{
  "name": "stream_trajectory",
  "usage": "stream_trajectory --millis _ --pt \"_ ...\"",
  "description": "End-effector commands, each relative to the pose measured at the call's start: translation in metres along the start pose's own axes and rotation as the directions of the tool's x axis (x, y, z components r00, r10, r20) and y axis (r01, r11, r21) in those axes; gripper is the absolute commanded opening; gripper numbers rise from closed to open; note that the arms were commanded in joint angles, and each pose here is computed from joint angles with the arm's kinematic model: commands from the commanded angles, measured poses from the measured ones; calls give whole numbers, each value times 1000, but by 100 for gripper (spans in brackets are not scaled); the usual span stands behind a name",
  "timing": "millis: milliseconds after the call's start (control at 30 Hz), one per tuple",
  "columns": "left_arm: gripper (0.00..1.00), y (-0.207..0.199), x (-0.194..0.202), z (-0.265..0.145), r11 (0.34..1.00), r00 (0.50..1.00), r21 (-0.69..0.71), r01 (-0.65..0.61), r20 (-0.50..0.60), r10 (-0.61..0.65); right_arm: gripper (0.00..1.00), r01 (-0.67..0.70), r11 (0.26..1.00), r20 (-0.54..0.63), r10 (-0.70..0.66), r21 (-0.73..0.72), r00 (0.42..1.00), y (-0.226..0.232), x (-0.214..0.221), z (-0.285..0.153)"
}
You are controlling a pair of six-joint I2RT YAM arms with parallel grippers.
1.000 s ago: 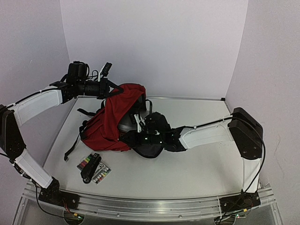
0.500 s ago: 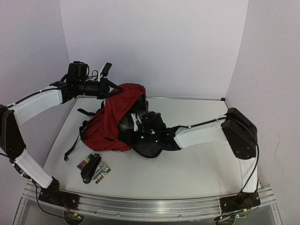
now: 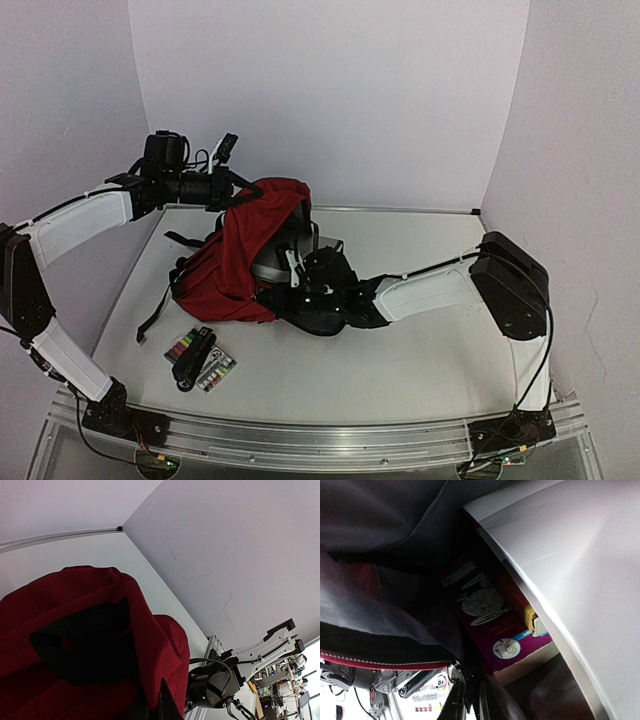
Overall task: Pack the student bag
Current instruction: Zip the student bag at the center of the board.
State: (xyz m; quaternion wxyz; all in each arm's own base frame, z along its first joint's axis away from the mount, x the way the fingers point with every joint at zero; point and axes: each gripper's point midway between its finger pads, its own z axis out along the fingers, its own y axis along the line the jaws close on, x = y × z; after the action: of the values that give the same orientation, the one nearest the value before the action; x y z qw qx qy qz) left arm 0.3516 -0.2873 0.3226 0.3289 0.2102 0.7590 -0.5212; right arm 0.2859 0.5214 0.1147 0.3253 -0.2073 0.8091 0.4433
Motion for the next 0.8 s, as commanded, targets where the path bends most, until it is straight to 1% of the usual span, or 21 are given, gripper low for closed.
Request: stream_trajectory --millis 0,100,433,533,600,633,767 --pt "0 -18 -24 -12 998 997 25 -57 54 55 10 12 998 74 -8 -59 997 21 -29 -1" --pt "0 -17 -23 -12 998 997 25 -53 51 52 14 18 996 79 -11 -84 997 28 -33 0" --pt "0 -17 -22 -12 998 998 28 -50 47 48 16 16 993 74 -7 -121 997 31 -31 7" --pt "0 -18 -21 -12 998 998 28 -50 46 49 12 19 991 73 -10 -131 997 33 -30 9" --pt "0 -17 -21 -13 998 998 26 -49 47 48 3 22 991 75 -12 -136 997 34 -31 9" --pt "0 -17 -21 -13 999 998 25 -48 47 47 0 22 990 74 -12 -136 997 34 -30 8" --pt "0 -15 -21 -13 999 998 11 -44 49 44 0 24 991 95 -11 -129 995 35 -35 -3"
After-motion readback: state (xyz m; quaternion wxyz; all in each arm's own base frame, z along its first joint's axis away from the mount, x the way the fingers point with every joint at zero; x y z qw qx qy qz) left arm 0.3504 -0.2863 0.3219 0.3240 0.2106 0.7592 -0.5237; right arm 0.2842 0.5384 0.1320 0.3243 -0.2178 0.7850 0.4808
